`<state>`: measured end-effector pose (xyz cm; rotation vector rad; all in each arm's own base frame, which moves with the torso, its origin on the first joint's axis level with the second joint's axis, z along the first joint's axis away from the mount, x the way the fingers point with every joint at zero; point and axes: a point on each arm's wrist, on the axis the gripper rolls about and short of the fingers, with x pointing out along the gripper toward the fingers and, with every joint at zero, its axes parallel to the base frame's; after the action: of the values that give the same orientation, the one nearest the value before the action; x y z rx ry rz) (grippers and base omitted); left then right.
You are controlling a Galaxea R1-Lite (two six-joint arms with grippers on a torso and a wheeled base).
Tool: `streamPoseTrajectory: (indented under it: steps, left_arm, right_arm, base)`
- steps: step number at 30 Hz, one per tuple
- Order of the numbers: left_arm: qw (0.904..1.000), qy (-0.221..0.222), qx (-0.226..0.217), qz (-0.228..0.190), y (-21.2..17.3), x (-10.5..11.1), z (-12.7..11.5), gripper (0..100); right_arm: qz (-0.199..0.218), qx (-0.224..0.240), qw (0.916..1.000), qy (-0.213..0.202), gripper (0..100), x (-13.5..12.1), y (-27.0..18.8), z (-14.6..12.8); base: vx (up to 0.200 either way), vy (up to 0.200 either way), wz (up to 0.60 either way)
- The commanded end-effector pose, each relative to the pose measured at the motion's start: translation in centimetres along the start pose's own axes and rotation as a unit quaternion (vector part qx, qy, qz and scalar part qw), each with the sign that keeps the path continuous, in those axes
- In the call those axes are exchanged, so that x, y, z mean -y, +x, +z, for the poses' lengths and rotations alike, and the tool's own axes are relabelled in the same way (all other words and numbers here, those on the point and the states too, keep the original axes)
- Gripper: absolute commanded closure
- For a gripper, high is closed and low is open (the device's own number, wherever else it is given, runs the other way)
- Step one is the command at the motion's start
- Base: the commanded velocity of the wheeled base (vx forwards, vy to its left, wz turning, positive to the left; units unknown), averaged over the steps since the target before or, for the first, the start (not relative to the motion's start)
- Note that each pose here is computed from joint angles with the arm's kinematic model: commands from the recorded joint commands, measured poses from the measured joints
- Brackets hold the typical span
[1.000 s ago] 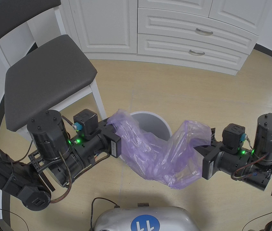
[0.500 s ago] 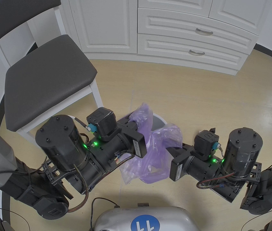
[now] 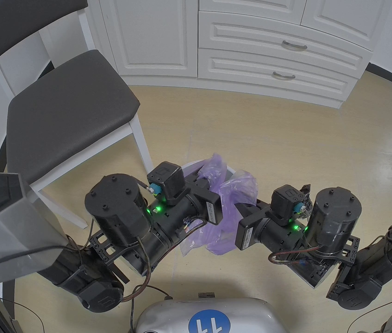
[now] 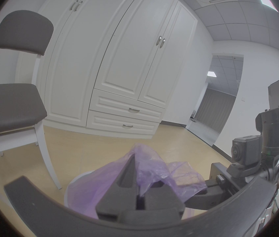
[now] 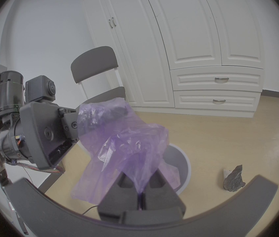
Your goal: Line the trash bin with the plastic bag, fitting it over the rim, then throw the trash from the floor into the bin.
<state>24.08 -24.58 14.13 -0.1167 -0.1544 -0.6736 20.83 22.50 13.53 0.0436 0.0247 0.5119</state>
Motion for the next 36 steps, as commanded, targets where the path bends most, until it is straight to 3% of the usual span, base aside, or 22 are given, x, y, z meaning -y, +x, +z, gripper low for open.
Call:
streamPoseTrajectory:
  steps: [1,21,23,29,35,36]
  left_arm:
    - [0.9999,0.000,-0.015,0.006,0.7,-0.4,-1.5,100]
    - [0.9973,-0.013,-0.030,0.065,4.6,-5.0,-5.9,100]
    - [0.9962,-0.046,-0.030,0.067,6.1,-5.3,-7.7,100]
    - [0.9952,-0.049,-0.043,0.073,7.1,-5.9,-10.4,100]
    - [0.9920,-0.049,-0.045,0.107,8.0,-8.9,-10.7,100]
    - [0.9900,-0.050,-0.044,0.124,8.1,-10.4,-10.3,100]
  right_arm:
    - [-0.004,-0.011,0.9999,-0.001,100,0.3,0.5,-0.7]
    - [-0.027,-0.049,0.9966,0.060,100,4.3,6.8,-5.4]
    - [-0.042,-0.050,0.9961,0.060,100,5.3,7.3,-5.5]
    - [-0.055,-0.054,0.9953,0.059,100,6.3,7.4,-5.7]
    - [-0.063,-0.058,0.9945,0.061,100,7.1,8.3,-6.6]
    - [-0.067,-0.058,0.9942,0.061,100,7.4,8.4,-6.7]
  base:
    - [0.000,0.000,0.00]
    - [0.000,0.000,0.00]
    - [0.000,0.000,0.00]
    - [0.000,0.000,0.00]
    - [0.000,0.000,0.00]
    - [0.000,0.000,0.00]
